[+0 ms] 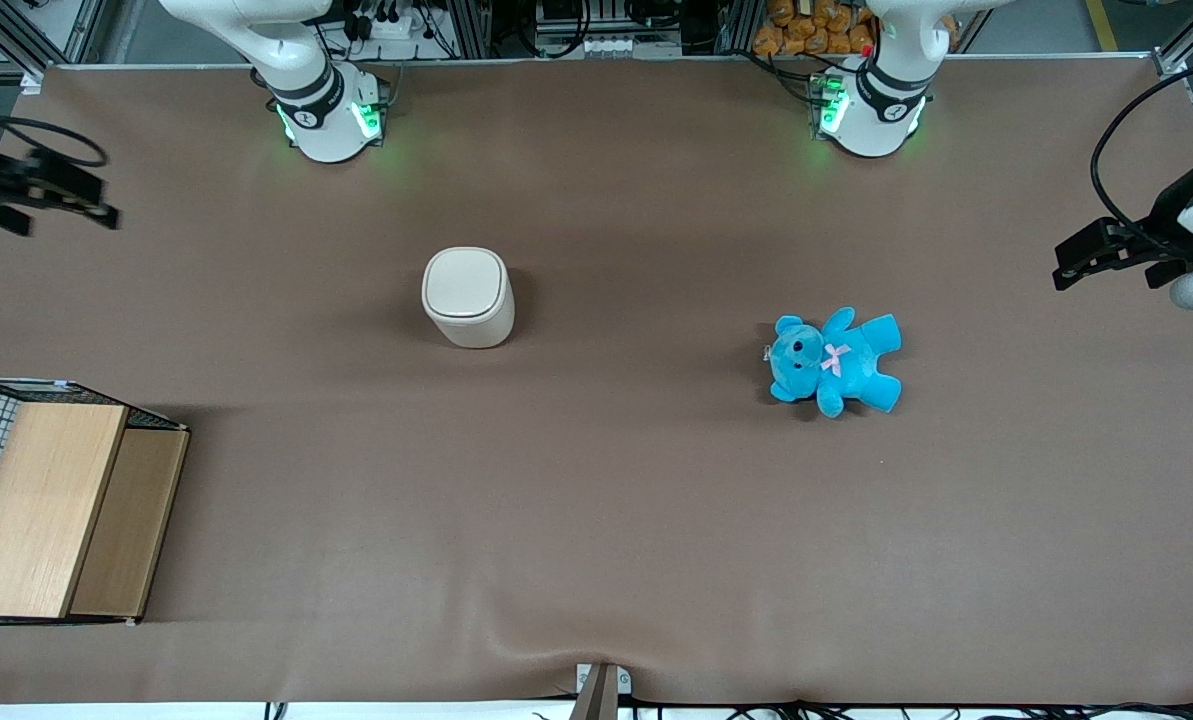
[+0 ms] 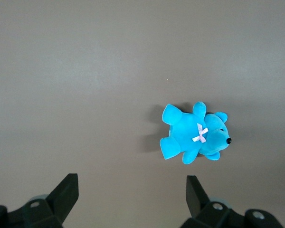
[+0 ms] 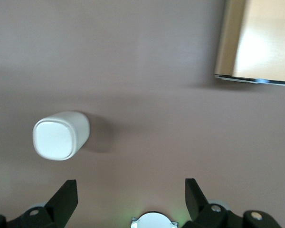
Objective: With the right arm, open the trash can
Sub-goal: 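Move the right gripper toward the white trash can's lid side, then lower the right gripper onto the white trash can's lid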
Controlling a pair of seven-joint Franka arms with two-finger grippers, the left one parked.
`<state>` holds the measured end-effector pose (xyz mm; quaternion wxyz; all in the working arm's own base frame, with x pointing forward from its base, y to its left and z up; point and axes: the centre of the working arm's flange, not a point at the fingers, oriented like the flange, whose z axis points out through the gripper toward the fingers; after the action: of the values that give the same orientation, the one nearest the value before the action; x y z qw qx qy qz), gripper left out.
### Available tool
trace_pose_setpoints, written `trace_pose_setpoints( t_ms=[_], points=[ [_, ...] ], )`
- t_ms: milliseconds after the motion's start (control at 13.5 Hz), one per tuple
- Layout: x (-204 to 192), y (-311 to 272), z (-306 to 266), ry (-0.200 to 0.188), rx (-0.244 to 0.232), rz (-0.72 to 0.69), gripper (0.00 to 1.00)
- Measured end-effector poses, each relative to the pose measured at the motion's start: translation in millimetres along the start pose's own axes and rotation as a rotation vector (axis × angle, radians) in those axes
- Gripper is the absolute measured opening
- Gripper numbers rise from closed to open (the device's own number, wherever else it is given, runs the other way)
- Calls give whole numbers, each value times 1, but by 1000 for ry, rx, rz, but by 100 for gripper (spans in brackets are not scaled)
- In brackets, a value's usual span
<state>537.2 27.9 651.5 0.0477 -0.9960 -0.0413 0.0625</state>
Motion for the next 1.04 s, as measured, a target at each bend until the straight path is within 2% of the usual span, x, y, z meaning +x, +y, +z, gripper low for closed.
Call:
trace_pose_setpoints(
  t_ms=[296, 444, 815, 1037],
  points=[
    [14, -93, 63, -131, -33, -73, 100],
    [16, -128, 96, -175, -55, -76, 100],
    [13, -172, 170, -232, -102, -17, 100],
    [4, -203, 217, -223, -130, 40, 100]
  ],
)
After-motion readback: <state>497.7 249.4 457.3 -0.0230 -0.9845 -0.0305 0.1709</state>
